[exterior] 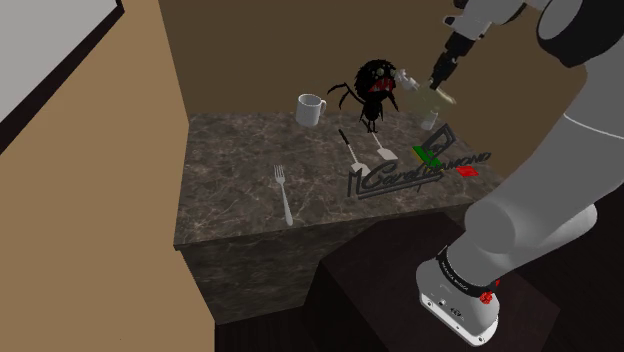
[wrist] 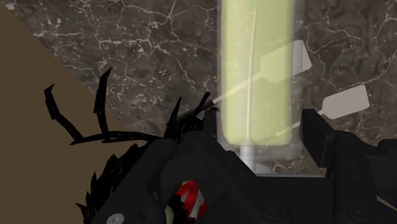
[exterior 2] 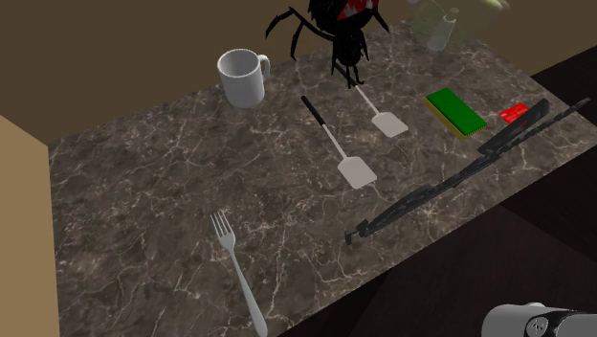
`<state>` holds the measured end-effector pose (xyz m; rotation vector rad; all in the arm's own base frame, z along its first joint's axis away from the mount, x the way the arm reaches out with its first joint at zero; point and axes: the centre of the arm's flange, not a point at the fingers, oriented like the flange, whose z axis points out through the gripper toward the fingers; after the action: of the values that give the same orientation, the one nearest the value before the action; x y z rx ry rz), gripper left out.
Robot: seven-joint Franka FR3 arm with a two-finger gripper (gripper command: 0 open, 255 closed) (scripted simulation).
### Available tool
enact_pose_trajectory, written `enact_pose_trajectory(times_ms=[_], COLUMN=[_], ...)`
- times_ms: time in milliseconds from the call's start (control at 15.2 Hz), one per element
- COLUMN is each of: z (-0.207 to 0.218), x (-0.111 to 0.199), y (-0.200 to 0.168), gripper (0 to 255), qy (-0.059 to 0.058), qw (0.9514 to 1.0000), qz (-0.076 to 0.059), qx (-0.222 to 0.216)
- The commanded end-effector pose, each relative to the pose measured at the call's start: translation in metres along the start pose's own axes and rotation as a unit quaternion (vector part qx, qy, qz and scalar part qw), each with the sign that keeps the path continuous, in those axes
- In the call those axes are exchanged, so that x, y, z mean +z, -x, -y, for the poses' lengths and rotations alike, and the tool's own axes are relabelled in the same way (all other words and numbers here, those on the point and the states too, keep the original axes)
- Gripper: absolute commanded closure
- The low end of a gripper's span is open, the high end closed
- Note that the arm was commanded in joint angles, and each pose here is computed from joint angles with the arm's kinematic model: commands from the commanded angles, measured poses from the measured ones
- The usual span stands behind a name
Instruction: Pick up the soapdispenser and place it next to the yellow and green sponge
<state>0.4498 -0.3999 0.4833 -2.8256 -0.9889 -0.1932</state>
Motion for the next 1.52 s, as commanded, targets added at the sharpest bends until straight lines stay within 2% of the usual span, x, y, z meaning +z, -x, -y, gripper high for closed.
enact_pose_trajectory(times_ms=[0, 990, 1452], z=[-0.013, -0.103, -0.106], x=[0.003, 0.021, 0.057], y=[0.026, 0.209, 0.215], gripper=[255, 255, 255], qy=[0.0, 0.0, 0.0], qw=[1.0, 1.0, 1.0], qz=[0.0, 0.0, 0.0], qx=[-0.001, -0.001, -0.001])
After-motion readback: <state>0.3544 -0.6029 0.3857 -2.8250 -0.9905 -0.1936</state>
